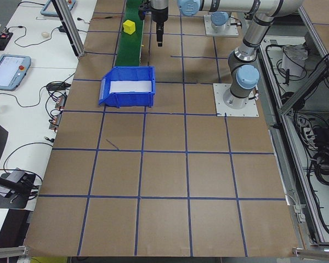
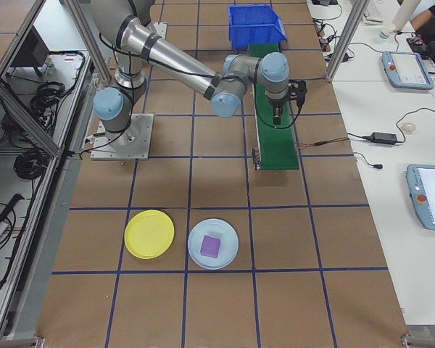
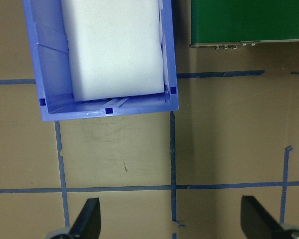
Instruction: Move block left to right into plate
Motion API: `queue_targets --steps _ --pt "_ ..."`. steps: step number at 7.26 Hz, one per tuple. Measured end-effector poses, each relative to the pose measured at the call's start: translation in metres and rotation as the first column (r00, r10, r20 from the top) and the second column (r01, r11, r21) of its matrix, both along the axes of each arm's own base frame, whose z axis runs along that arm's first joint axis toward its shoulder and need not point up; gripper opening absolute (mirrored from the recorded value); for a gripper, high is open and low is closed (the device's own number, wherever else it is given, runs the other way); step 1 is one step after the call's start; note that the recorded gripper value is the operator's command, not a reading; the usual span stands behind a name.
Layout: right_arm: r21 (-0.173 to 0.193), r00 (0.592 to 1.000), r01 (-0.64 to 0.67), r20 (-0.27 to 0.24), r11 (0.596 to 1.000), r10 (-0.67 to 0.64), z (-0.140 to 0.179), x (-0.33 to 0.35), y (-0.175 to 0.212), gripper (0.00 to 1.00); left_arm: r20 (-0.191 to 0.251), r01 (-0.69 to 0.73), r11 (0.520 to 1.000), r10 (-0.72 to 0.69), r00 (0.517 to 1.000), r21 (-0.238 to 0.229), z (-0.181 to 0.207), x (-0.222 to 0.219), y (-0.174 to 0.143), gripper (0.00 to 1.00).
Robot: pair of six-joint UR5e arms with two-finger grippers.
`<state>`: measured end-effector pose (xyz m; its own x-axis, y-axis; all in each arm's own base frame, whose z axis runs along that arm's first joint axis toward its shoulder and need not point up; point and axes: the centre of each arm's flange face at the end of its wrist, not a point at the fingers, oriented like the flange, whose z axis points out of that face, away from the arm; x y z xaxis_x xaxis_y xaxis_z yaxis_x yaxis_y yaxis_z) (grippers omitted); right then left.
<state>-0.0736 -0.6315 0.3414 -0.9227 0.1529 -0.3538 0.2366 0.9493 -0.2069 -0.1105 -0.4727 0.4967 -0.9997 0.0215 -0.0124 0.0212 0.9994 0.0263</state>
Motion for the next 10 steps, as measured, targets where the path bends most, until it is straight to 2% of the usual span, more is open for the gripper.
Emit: queue_targets --steps 2,5,8,10 --pt "0.031 0.996 0.071 0.051 0.997 -0.072 -0.01 0.01 -0.006 1.0 0.0 0.001 1.0 -0.001 1.0 -0.001 0.0 0.001 0.0 1.0" --pt "0.07 0.988 0.115 0.094 0.991 -0.121 -0.02 0.028 -0.012 1.0 0.0 0.003 1.0 -0.003 1.0 -0.001 0.001 0.002 -0.001 1.0" --pt "0.086 0.985 0.103 0.133 0.991 -0.113 -0.026 0.048 -0.017 1.0 0.0 0.003 1.0 -0.003 1.0 -0.003 0.001 0.002 0.0 1.0" --pt "0.094 0.986 0.077 0.141 0.993 -0.09 -0.035 0.049 -0.019 1.0 0.0 0.002 1.0 -0.002 1.0 -0.003 0.001 0.001 0.0 1.0"
